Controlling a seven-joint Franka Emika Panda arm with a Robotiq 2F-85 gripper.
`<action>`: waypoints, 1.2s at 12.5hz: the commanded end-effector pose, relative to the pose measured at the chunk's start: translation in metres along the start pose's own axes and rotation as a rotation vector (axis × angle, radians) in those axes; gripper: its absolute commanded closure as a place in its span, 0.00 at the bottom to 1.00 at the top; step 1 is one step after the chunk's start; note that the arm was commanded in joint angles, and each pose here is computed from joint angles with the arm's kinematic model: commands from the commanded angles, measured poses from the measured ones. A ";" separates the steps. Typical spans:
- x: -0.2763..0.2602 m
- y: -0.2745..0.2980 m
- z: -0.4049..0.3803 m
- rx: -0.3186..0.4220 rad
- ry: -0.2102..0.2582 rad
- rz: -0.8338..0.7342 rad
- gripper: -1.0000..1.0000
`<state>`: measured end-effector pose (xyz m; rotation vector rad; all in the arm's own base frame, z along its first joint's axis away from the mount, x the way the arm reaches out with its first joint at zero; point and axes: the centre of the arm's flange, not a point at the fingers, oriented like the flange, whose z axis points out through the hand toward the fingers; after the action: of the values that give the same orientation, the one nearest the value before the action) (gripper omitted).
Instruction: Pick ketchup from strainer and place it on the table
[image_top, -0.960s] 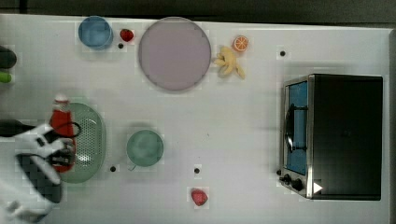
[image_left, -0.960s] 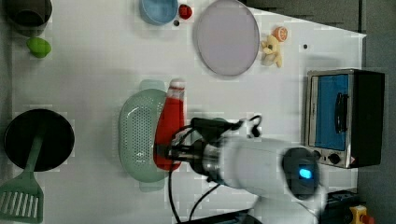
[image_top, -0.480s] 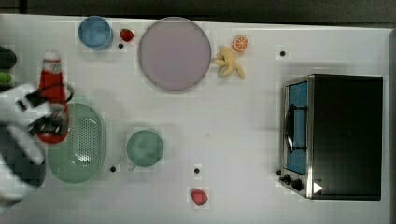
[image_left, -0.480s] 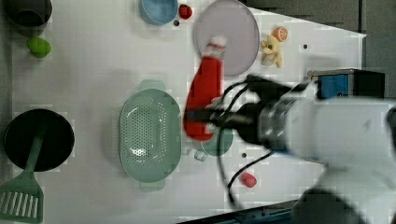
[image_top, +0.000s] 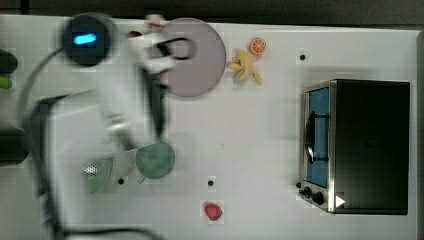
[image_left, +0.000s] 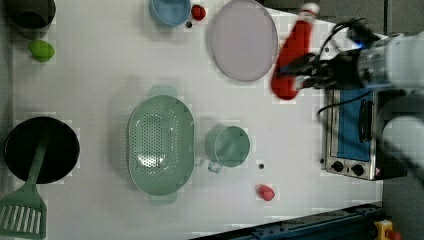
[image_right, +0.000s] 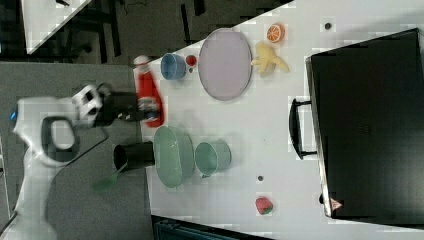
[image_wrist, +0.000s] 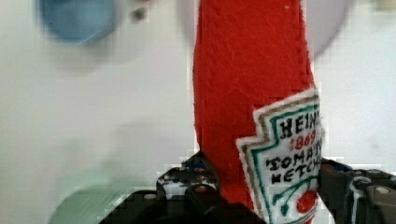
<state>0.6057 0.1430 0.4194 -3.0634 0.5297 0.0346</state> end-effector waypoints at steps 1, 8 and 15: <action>0.056 0.113 0.003 -0.038 -0.004 0.015 0.39; 0.044 0.226 0.100 -0.097 -0.108 0.055 0.39; -0.006 0.206 0.192 -0.074 -0.095 0.014 0.36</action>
<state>0.5159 -0.0585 0.2083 -3.0954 0.6374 0.2930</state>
